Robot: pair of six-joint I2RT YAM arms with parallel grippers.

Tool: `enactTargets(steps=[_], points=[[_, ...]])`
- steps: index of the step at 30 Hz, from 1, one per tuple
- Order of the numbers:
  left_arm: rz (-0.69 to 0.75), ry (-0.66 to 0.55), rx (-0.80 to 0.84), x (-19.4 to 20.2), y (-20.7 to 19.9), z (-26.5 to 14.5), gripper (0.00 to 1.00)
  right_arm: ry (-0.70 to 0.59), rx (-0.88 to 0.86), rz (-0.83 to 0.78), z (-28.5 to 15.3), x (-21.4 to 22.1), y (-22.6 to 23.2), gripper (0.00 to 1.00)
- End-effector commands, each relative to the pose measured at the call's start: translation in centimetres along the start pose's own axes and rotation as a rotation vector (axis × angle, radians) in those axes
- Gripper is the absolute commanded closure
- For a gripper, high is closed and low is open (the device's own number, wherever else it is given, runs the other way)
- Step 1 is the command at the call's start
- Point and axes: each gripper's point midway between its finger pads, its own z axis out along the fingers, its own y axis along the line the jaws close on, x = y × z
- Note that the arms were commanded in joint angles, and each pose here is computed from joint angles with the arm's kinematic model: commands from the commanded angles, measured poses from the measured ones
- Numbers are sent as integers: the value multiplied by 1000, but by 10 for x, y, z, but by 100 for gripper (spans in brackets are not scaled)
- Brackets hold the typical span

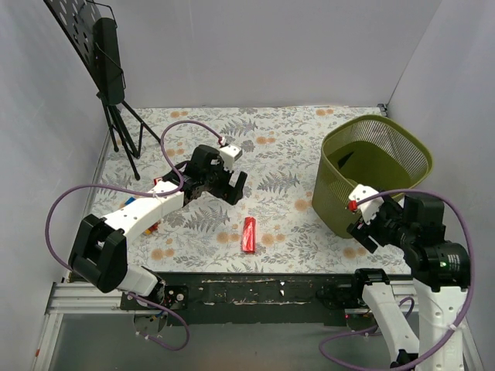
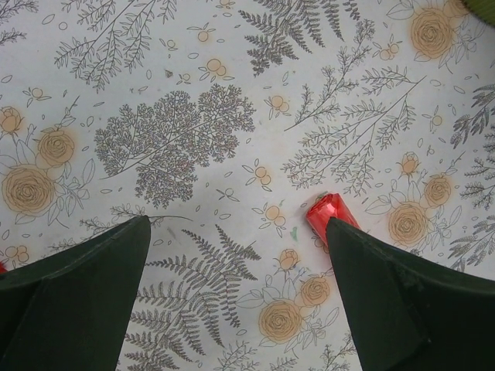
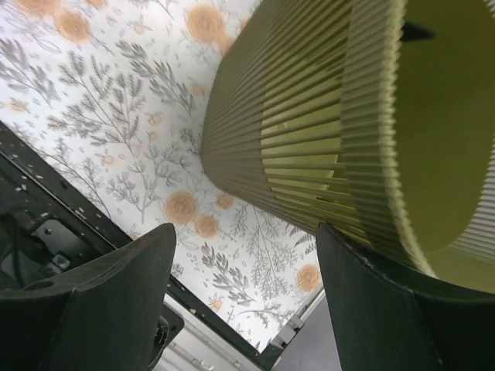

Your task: Put the trash bags into the trash bin

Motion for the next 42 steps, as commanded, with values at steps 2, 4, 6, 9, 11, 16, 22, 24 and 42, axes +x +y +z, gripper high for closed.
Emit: enactTargets(steps=[2,4,6,9,11,16,22,24,42], points=[[12,-39,7,-13,-1,-2,2,44,179,-27,29,17,-40,18],[10,-37,8,-12,-1,-2,2,50,225,-15,42,22,-52,18],[11,-26,13,-8,-2,-1,2,35,255,-4,54,20,-63,18],[12,-10,31,-2,-5,-4,2,16,305,2,74,15,-84,17],[16,0,78,0,-14,-9,2,8,337,-4,87,13,-98,17],[-58,44,144,19,-28,-11,2,-28,391,-3,119,0,-132,16],[-112,105,110,44,-19,-11,2,-48,388,149,166,-27,-180,16],[-130,121,113,52,-19,-11,2,-85,379,205,177,-38,-189,16],[-258,391,384,116,-63,4,60,-39,-247,428,190,-50,-2,18]])
